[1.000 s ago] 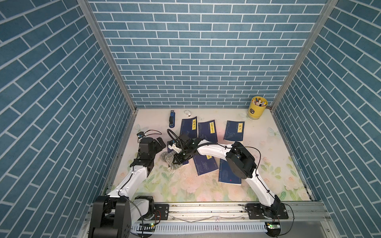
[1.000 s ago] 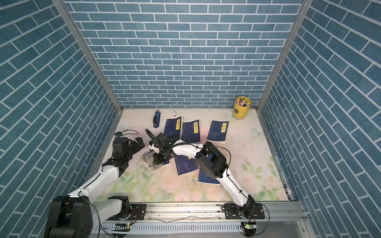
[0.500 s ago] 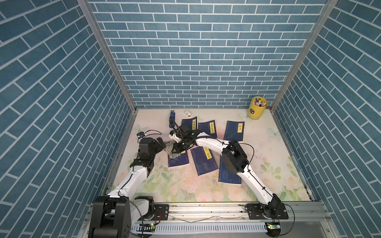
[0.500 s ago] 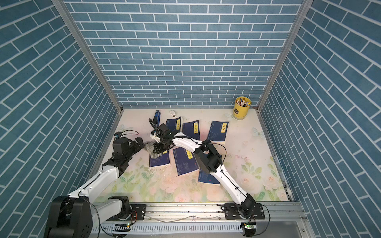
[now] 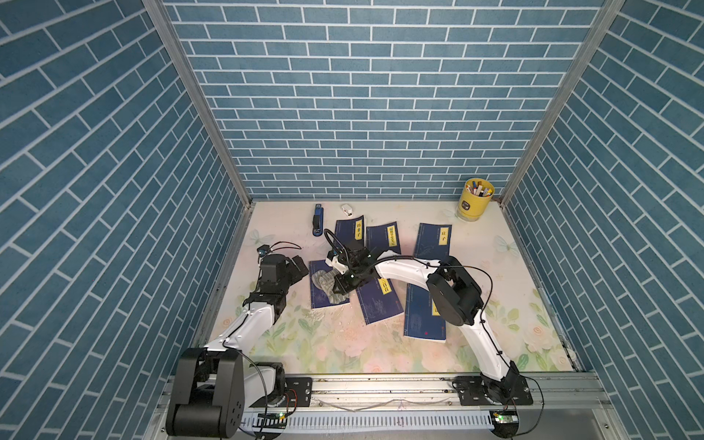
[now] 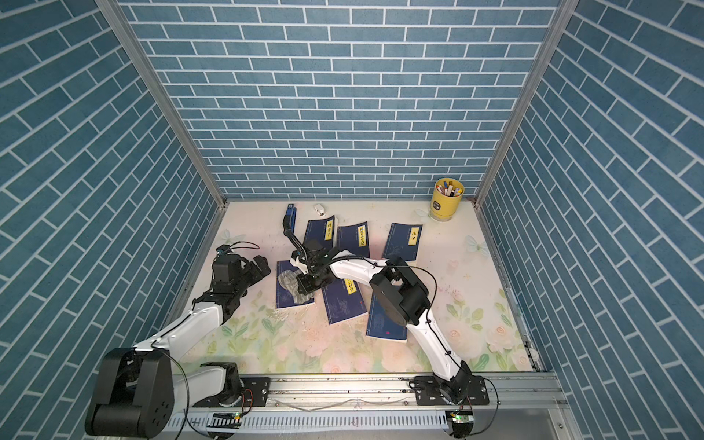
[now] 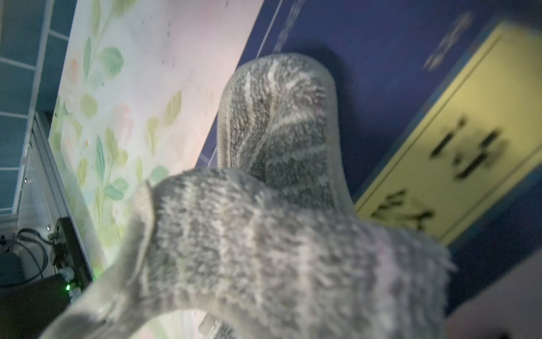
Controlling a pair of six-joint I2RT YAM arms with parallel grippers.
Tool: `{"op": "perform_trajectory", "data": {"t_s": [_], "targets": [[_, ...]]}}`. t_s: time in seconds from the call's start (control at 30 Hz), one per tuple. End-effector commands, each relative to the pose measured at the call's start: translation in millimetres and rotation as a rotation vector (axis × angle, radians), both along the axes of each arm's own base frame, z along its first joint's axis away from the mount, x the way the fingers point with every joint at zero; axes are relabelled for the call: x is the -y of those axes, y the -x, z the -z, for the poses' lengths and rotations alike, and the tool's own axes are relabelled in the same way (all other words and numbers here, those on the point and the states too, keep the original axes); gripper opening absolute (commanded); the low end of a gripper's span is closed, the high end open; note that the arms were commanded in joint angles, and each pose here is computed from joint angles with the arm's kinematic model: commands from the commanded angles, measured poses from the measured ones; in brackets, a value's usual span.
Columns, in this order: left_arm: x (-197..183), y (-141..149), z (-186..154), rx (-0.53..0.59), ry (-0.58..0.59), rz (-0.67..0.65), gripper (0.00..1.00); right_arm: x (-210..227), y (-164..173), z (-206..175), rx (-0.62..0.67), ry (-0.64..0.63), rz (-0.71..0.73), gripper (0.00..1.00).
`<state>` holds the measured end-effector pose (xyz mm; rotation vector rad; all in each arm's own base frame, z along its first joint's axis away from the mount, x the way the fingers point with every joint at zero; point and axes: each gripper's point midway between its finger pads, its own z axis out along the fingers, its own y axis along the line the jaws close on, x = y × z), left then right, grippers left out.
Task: Wipe the cover of the book
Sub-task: Wipe the dirt from the cover of the book.
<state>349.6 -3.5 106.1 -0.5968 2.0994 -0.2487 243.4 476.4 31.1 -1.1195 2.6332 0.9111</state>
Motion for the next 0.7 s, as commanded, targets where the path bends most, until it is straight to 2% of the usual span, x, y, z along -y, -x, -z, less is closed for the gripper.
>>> {"op": "perform_trajectory", "data": {"t_s": [0.0, 0.1, 0.3, 0.43, 0.67], "targets": [[2.5, -2.7, 1.5, 0.007, 0.014, 0.017, 0.98, 58.8, 31.2, 58.3, -0.092, 0.247, 0.052, 0.0], [5.8, -4.6, 3.8, -0.001, 0.02, 0.034, 0.97, 61.7, 26.4, 43.1, -0.08, 0.22, 0.064, 0.0], [17.1, -5.9, 6.0, -0.022, 0.039, 0.094, 0.94, 60.7, -7.1, -38.9, 0.01, 0.048, 0.088, 0.0], [34.5, -9.3, 4.3, -0.052, 0.005, 0.185, 0.93, 91.1, -32.1, -74.2, 0.072, 0.03, 0.147, 0.0], [74.1, -25.3, 5.1, -0.114, -0.08, 0.309, 0.93, 164.9, -57.4, -72.8, 0.112, 0.124, 0.29, 0.0]]}}
